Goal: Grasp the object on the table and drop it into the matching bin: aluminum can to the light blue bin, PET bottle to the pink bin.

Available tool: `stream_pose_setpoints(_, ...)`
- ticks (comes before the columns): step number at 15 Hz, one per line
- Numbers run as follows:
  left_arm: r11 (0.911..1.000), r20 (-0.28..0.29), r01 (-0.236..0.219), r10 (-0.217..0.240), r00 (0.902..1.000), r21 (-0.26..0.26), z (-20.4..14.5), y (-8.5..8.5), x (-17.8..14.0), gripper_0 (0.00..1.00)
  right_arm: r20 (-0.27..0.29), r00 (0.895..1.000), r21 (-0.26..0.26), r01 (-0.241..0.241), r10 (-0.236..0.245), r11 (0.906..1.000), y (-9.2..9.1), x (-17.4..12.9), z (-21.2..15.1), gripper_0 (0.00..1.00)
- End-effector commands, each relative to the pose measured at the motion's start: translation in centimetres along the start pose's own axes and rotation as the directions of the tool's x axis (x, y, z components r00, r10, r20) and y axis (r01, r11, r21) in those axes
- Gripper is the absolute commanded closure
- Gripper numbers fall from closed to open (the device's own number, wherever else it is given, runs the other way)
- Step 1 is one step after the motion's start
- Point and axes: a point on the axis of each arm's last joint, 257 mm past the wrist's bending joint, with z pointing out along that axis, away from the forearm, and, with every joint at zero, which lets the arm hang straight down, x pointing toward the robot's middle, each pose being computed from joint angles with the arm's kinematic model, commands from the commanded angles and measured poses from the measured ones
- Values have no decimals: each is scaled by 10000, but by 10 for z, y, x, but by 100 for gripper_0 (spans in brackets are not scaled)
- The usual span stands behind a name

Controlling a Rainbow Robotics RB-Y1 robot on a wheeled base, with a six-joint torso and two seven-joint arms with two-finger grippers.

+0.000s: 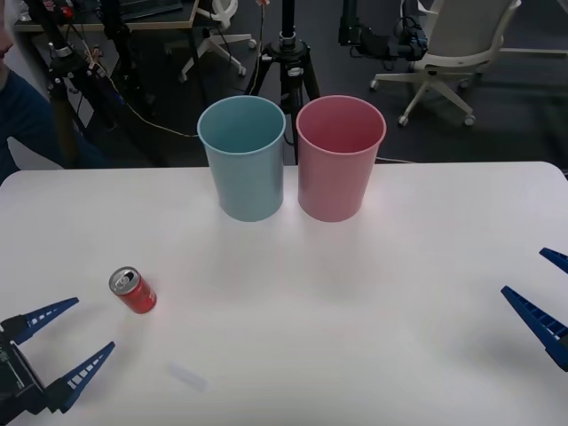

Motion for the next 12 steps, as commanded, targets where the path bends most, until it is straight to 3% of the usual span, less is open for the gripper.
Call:
stream_pose_setpoints(1, 9999, -77, 118, -118, 9999, 83, 8, 0, 12, 0, 0, 10000, 0, 0, 0, 10000, 0, 0, 0, 0)
stream_pose_setpoints(4, 9999, -37, 148, -148, 9999, -19, 23, 11, 17, 0, 0, 10000, 0, 0, 0, 10000, 0, 0, 0, 0)
stream_pose_setpoints(12, 9999, 17, -38, 38, 10000, -152, 80, 18, 16, 0, 0, 10000, 0, 0, 0, 10000, 0, 0, 0, 0)
